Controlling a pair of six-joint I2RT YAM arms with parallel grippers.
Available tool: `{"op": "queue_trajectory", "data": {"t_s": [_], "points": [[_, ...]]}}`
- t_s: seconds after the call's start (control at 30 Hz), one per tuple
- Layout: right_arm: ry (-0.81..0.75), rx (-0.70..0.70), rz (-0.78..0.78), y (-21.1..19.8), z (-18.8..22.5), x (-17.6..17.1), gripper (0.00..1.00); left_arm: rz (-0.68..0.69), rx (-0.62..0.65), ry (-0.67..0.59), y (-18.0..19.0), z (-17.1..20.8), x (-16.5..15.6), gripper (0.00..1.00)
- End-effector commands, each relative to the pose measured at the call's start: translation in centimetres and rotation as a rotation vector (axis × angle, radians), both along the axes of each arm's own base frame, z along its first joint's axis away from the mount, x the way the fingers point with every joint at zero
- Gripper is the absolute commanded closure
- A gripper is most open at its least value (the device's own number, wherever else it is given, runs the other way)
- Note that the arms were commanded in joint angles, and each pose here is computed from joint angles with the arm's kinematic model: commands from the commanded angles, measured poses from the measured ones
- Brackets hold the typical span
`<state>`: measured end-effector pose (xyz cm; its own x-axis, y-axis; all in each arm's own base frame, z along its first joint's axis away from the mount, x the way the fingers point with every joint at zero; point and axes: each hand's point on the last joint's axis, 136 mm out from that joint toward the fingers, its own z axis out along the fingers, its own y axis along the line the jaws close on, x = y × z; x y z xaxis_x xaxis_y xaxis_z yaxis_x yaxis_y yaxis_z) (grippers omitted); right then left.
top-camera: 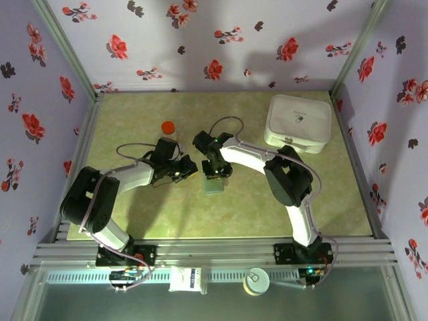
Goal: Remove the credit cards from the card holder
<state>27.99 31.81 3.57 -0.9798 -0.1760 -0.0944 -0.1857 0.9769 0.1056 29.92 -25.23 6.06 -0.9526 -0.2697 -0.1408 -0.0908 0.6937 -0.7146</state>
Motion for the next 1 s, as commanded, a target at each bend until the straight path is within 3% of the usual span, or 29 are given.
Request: {"op": "queue_trajectory", "data": {"t_s": [0.0,0.43,0.7,0.97], "points": [[0.034,-0.038,0.008,-0.6,-1.5,-1.0,0.75,-0.022,-0.024,0.018,-0.8,-0.3,-0.3,1.00],[0.032,0.018,-0.016,-0.7,-1.7,-1.4,1.00,-0.084,-0.043,0.044,-3.7,-0.6,-1.0,1.00],[0.029,0.047,-0.029,-0.7,-1.4,-1.4,1.00,-0.097,-0.031,0.106,-4.4,-2.7,-2.1,1.00],[-0.035,-0.036,-0.030,-2.5,0.1,-0.7,1.00,-0.059,0.131,0.192,-1.5,-7.0,-3.6,1.00]]}}
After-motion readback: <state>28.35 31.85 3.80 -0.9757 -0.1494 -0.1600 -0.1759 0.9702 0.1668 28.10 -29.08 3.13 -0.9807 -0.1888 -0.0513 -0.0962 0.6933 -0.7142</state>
